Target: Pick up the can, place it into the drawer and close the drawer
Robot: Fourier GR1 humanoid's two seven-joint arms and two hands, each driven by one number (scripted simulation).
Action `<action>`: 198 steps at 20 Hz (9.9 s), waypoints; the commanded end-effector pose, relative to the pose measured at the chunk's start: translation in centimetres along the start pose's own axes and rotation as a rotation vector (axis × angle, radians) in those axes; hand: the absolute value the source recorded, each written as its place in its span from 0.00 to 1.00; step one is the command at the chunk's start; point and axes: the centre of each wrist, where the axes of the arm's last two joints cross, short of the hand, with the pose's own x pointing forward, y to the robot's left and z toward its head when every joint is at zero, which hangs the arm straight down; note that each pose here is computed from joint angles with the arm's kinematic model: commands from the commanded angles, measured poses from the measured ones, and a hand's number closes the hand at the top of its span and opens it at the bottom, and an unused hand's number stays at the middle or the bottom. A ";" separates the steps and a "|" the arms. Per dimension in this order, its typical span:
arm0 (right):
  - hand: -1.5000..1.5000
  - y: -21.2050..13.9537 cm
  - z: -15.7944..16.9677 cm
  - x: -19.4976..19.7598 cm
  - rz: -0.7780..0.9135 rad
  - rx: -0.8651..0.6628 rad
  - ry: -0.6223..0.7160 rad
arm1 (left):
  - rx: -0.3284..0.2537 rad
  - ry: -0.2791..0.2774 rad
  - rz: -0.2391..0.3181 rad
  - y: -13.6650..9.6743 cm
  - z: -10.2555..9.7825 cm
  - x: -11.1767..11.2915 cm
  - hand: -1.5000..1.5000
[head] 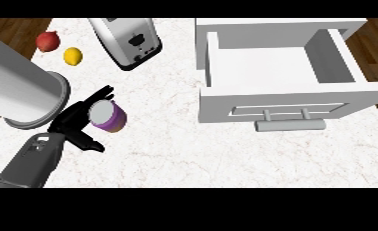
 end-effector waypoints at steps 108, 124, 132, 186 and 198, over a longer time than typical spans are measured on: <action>0.00 2.4 -0.2 1.5 -0.057 0.008 -0.018 | 0.505 -0.354 -0.043 -29.5 -20.4 28.2 0.00; 0.00 1.8 -1.0 2.6 -0.046 0.026 -0.016 | 0.597 -0.368 -0.024 -30.2 -20.6 28.8 0.00; 0.00 2.3 -2.8 5.2 0.261 0.119 -0.215 | 0.561 -0.426 0.033 -31.3 -20.2 30.4 0.00; 0.00 23.7 -25.1 -14.7 1.335 0.264 -0.289 | 0.649 -0.445 0.011 -21.3 -13.7 33.2 0.00; 0.00 23.8 -30.4 -12.4 1.356 0.124 -0.348 | 0.621 -0.453 0.023 -22.1 -12.7 32.3 0.00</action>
